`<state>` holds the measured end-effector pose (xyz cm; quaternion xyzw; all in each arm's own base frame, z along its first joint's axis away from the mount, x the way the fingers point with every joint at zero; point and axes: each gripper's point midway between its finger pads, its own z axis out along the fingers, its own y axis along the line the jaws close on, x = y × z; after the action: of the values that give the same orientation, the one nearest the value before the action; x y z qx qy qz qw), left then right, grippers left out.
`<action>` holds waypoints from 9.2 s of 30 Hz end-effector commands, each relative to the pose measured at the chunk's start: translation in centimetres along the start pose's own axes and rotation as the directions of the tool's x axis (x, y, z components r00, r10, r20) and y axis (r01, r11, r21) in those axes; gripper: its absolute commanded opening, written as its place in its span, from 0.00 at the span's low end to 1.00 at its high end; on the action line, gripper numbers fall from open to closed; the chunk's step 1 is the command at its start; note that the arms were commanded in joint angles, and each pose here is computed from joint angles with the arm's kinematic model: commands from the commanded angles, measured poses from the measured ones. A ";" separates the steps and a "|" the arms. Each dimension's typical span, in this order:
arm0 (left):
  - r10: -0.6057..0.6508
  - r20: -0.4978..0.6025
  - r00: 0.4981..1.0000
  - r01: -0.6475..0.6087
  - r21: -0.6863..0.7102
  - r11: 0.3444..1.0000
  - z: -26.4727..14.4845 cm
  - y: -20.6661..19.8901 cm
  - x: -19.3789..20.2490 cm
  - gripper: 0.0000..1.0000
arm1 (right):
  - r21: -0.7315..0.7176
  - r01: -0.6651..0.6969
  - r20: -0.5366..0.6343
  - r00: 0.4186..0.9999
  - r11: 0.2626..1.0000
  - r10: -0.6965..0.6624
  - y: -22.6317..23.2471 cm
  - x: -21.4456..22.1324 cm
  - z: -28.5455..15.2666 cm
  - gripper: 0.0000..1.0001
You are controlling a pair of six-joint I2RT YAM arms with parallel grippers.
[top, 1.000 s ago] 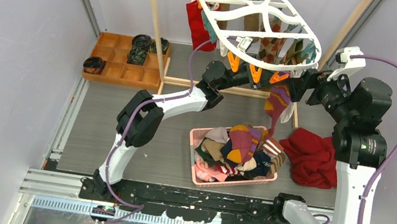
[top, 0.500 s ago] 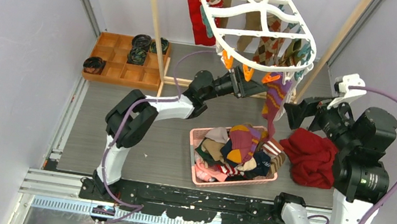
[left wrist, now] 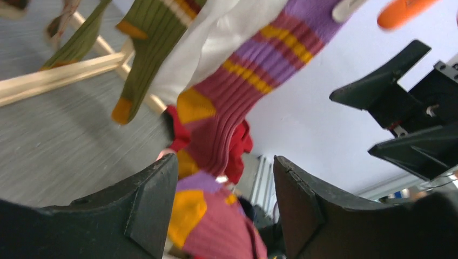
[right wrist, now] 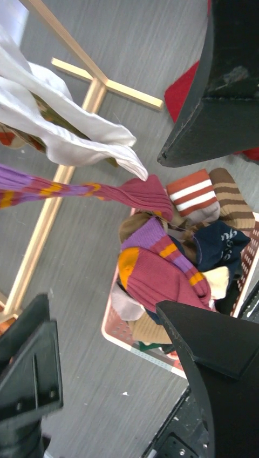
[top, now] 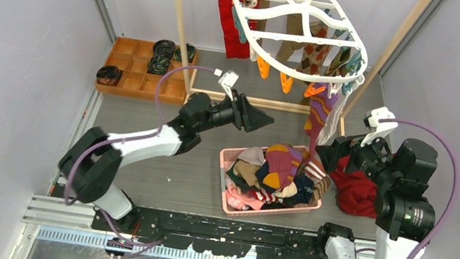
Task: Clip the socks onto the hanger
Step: Clamp the sock onto the hanger, then pick up the sock from the bin.
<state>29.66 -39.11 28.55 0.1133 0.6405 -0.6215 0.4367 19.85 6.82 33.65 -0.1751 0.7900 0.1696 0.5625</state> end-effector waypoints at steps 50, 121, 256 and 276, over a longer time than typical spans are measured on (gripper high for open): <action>0.546 -0.706 0.451 -0.852 -0.159 0.498 -1.7 -8.1 14.8 0.41 | 0.136 -0.059 -0.144 0.986 0.989 0.079 -4.6 11.5 3.2 1.00; 0.286 -0.190 0.939 -0.321 -0.189 0.928 -0.2 -11.9 0.1 0.00 | -0.578 0.299 0.121 0.952 0.759 -0.282 5.9 9.2 2.5 0.93; -0.678 0.129 0.724 0.690 -0.106 0.716 -1.0 -10.0 3.4 0.00 | -0.621 0.546 0.274 0.823 0.563 -0.497 8.8 4.7 1.9 0.89; -0.756 0.051 0.653 0.758 -0.052 0.651 1.1 -10.8 4.5 0.00 | -0.563 0.595 0.244 0.782 0.573 -0.573 7.3 5.4 3.5 0.19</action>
<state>20.17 -43.94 28.90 -0.2005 0.6890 -0.6799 0.1509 17.53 14.36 27.88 -0.5925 0.5851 0.2308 0.5034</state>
